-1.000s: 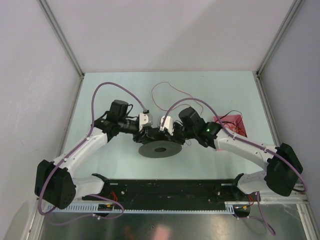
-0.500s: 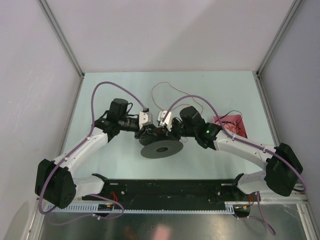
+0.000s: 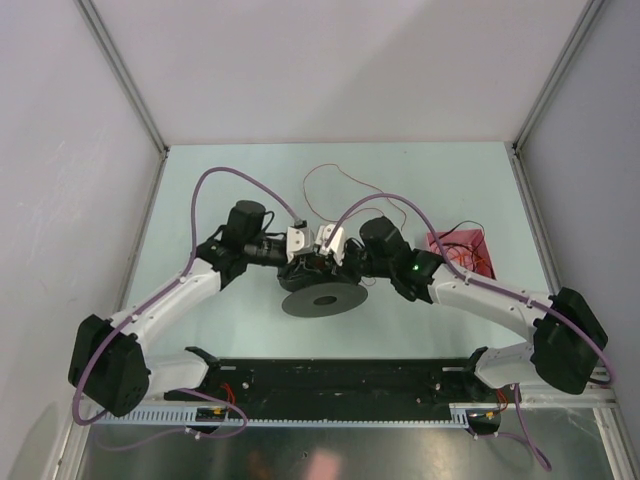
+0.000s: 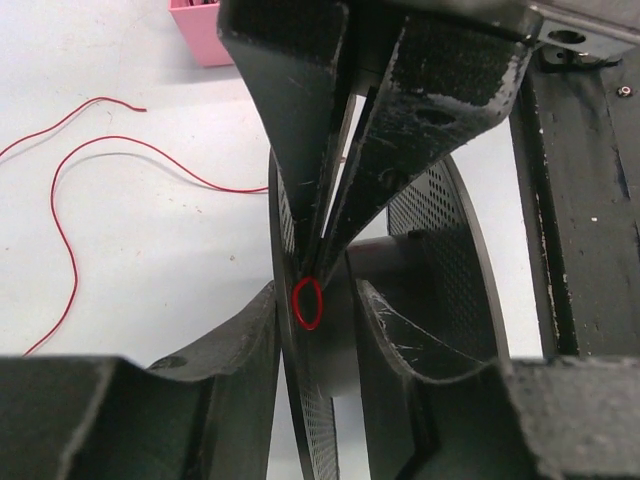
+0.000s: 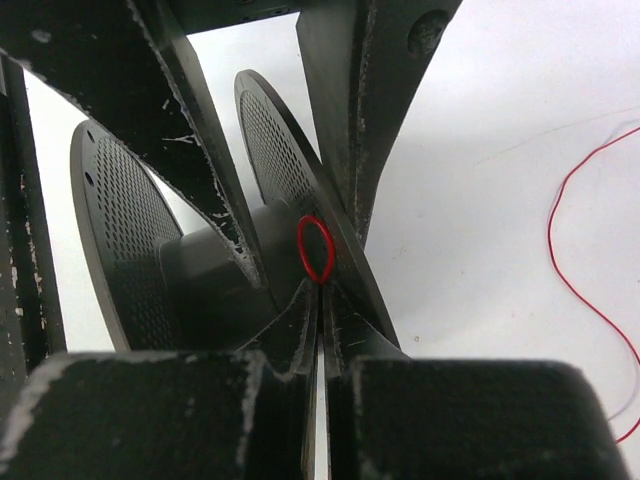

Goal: Wrap the cables

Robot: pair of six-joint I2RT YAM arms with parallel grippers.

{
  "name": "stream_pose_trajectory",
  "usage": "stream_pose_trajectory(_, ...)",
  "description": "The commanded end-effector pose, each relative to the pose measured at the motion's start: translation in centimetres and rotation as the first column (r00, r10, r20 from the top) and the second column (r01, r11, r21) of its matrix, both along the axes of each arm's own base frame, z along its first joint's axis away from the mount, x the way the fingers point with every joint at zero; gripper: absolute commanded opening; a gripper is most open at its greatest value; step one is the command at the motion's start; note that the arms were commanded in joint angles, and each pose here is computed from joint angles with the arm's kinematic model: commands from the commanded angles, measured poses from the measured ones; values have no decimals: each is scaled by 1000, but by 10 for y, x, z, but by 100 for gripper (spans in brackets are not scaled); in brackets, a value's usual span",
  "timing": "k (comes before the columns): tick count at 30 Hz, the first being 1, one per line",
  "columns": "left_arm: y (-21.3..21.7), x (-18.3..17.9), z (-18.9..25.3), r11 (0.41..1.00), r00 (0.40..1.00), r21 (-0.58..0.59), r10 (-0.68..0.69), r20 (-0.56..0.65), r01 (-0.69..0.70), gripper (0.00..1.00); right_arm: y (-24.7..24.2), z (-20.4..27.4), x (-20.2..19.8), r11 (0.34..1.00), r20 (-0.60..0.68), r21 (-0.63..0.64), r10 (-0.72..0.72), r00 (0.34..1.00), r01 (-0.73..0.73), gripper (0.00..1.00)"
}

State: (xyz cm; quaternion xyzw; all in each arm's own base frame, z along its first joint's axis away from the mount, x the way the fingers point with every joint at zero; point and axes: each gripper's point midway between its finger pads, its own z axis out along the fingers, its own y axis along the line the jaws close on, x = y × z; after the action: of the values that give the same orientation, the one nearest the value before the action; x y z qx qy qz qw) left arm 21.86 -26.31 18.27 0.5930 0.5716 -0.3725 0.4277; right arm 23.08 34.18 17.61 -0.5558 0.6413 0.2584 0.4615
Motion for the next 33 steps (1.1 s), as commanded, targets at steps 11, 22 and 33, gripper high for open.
stream_pose_trajectory(11, -6, 3, -9, 1000, 999, 12, 17, 28, -18, 6, 1, 27, 7, 994, 33, 97, -62, 998, 59, 0)
stream_pose_trajectory(22, -4, 5, -11, 1000, 998, 21, 17, 62, -18, 0, -40, 37, 17, 990, 9, 76, -118, 993, 117, 31)
stream_pose_trajectory(33, -5, 6, -11, 1000, 995, 21, -10, 96, 8, 0, -48, 51, 12, 992, 11, 107, -71, 997, 69, 60)
